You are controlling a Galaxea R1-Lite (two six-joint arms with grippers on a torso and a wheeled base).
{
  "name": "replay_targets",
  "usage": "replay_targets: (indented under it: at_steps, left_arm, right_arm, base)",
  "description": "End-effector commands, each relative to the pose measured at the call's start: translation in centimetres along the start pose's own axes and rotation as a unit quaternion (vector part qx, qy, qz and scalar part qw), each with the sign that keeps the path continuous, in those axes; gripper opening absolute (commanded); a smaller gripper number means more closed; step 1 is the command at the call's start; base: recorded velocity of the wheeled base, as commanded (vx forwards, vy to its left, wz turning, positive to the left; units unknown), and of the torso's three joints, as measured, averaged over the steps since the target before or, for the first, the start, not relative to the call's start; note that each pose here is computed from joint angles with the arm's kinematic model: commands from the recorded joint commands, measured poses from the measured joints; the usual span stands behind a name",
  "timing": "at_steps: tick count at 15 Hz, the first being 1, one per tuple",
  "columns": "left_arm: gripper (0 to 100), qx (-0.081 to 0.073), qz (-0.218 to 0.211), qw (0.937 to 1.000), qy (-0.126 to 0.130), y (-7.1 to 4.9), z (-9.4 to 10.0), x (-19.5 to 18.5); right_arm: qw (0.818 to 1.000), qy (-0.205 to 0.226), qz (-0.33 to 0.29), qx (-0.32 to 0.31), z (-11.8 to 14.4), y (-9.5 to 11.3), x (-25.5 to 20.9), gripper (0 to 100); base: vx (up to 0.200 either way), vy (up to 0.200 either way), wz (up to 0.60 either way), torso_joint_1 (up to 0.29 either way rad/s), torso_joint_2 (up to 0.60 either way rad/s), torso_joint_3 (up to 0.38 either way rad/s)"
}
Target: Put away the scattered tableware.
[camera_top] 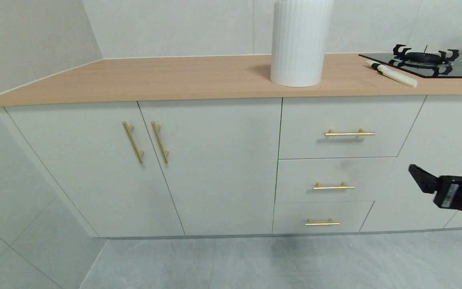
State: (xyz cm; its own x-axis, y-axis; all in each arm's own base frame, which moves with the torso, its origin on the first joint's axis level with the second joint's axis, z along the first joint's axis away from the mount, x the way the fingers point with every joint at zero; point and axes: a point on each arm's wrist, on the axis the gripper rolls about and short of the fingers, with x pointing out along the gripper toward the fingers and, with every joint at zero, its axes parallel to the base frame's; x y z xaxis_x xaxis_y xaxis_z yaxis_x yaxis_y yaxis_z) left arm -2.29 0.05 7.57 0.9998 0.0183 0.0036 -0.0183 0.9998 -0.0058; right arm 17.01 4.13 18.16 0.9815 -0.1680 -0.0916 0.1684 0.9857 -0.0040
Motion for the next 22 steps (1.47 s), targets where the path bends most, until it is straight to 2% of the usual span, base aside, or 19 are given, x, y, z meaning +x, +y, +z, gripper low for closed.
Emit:
replay_targets:
  at_steps: [1, 3, 5, 9, 11, 15, 16, 18, 19, 22]
  left_arm:
    - [100, 0.0, 0.0, 1.0, 0.0, 0.0, 0.0, 0.0]
    - [100, 0.0, 0.0, 1.0, 0.0, 0.0, 0.0, 0.0]
    - [100, 0.0, 0.0, 1.0, 0.0, 0.0, 0.0, 0.0]
    - [100, 0.0, 0.0, 1.0, 0.0, 0.0, 0.0, 0.0]
    - [100, 0.0, 0.0, 1.0, 0.0, 0.0, 0.0, 0.0]
    - [100, 0.0, 0.0, 1.0, 0.0, 0.0, 0.0, 0.0]
    - [100, 0.0, 0.0, 1.0, 0.0, 0.0, 0.0, 0.0]
    - [100, 0.0, 0.001, 1.0, 0.0, 0.0, 0.0, 0.0]
    - [100, 0.0, 0.0, 1.0, 0.0, 0.0, 0.0, 0.0]
    - [100, 0.0, 0.0, 1.0, 0.0, 0.0, 0.0, 0.0]
  right_arm:
    - [0.999, -0.012, 0.04, 0.0, 0.8, -4.2, -9.8, 100]
    - [1.0, 0.012, 0.026, -0.013, 0.6, -5.9, -12.4, 100]
    - [0.998, 0.034, -0.055, -0.021, 0.0, -7.9, -15.7, 100]
    - [0.991, -0.016, -0.13, -0.026, -2.7, -9.0, -20.3, 100]
    - [0.99, -0.034, -0.135, -0.035, -4.6, -9.1, -21.1, 100]
    - [0.985, -0.062, -0.159, -0.029, -6.1, -9.1, -22.0, 100]
    - [0.987, -0.066, -0.148, -0.023, -6.1, -9.0, -21.9, 100]
    - [0.995, -0.068, -0.066, -0.019, -7.0, -8.5, -21.0, 100]
    - [0.997, -0.08, 0.012, -0.015, -8.3, -7.9, -19.5, 100]
    - [0.989, -0.129, 0.07, -0.016, -10.6, -7.4, -17.5, 100]
  base:
    - [0.0, 0.0, 0.0, 0.0, 0.0, 0.0]
    - [0.0, 0.0, 0.0, 0.0, 0.0, 0.0]
    - [0.0, 0.0, 0.0, 0.0, 0.0, 0.0]
    - [0.0, 0.0, 0.0, 0.0, 0.0, 0.0]
    - [0.0, 0.0, 0.0, 0.0, 0.0, 0.0]
    - [0.0, 0.0, 0.0, 0.0, 0.0, 0.0]
    - [0.0, 0.0, 0.0, 0.0, 0.0, 0.0]
    - [0.0, 0.0, 0.0, 0.0, 0.0, 0.0]
    - [0.0, 0.0, 0.0, 0.0, 0.0, 0.0]
    - [0.0, 0.0, 0.0, 0.0, 0.0, 0.0]
